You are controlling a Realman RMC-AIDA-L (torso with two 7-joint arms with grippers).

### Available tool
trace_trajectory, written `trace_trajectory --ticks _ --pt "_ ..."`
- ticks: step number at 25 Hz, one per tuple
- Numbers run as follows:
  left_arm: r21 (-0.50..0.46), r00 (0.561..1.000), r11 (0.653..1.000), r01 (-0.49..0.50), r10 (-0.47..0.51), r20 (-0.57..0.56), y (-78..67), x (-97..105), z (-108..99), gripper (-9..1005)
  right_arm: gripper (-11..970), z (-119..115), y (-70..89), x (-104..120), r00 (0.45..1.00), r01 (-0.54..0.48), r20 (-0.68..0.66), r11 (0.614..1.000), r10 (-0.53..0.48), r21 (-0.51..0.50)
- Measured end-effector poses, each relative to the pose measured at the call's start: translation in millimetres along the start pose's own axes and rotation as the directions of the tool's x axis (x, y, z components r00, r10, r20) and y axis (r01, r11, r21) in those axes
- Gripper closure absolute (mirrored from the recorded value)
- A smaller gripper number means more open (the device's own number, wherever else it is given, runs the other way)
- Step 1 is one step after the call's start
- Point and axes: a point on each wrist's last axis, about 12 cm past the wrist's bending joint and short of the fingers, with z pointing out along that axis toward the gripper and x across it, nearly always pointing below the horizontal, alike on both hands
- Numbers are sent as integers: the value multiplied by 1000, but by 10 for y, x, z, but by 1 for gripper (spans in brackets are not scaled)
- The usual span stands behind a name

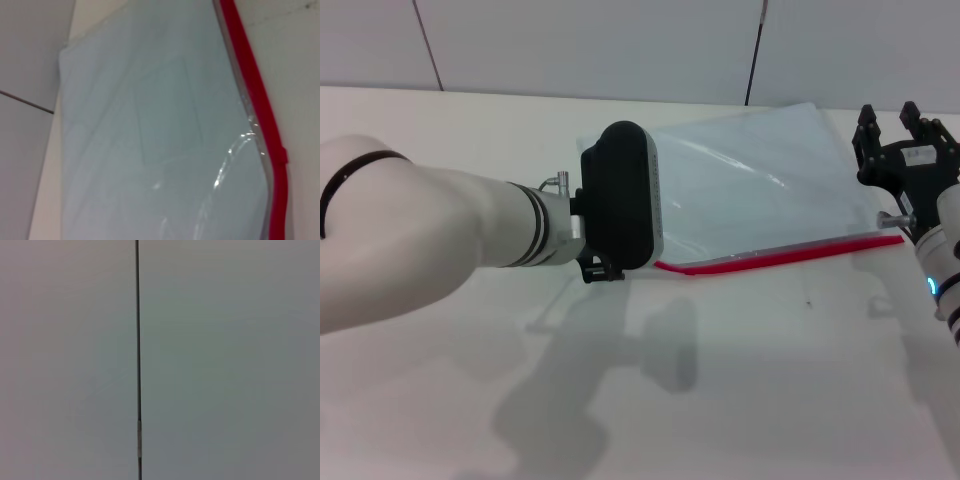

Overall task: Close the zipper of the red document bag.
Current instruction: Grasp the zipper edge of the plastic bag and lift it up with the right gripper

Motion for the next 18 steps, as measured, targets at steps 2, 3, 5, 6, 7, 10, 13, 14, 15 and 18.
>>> trace_trajectory --ticks 2,3,5,6,7,10,13,14,15,18 --pt "-14 1000 1000 6 -6 10 14 3 13 266 490 2 2 -1 1000 0 0 1000 0 -1" --pt "-20 1000 1000 9 -9 14 18 6 19 286 490 3 3 -3 1000 0 1 1000 0 -1" --pt "-34 1000 999 20 -19 23 31 7 29 326 490 7 5 -6 1000 0 2 1000 0 -2" --pt "-41 999 999 28 -27 29 42 4 32 346 490 13 9 -11 1000 0 3 1000 0 -3" --pt "-48 999 998 35 -33 34 54 0 34 348 491 18 12 -15 1000 1 4 1000 -1 -4" --pt "-58 998 997 55 -53 36 85 -1 63 353 491 25 12 -20 1000 -2 5 1000 2 -2" --pt "-54 997 996 68 -67 26 108 1 101 353 492 30 2 -19 1000 -10 1 1000 10 9" --pt "-51 997 996 74 -73 21 112 6 115 353 493 31 2 -18 1000 -11 1 1000 11 10" --pt "-50 997 996 78 -77 18 117 7 125 353 493 31 2 -18 1000 -11 1 1000 11 10" --pt "-50 996 995 86 -86 13 127 17 150 352 494 35 6 -22 1000 -12 2 1000 12 9"
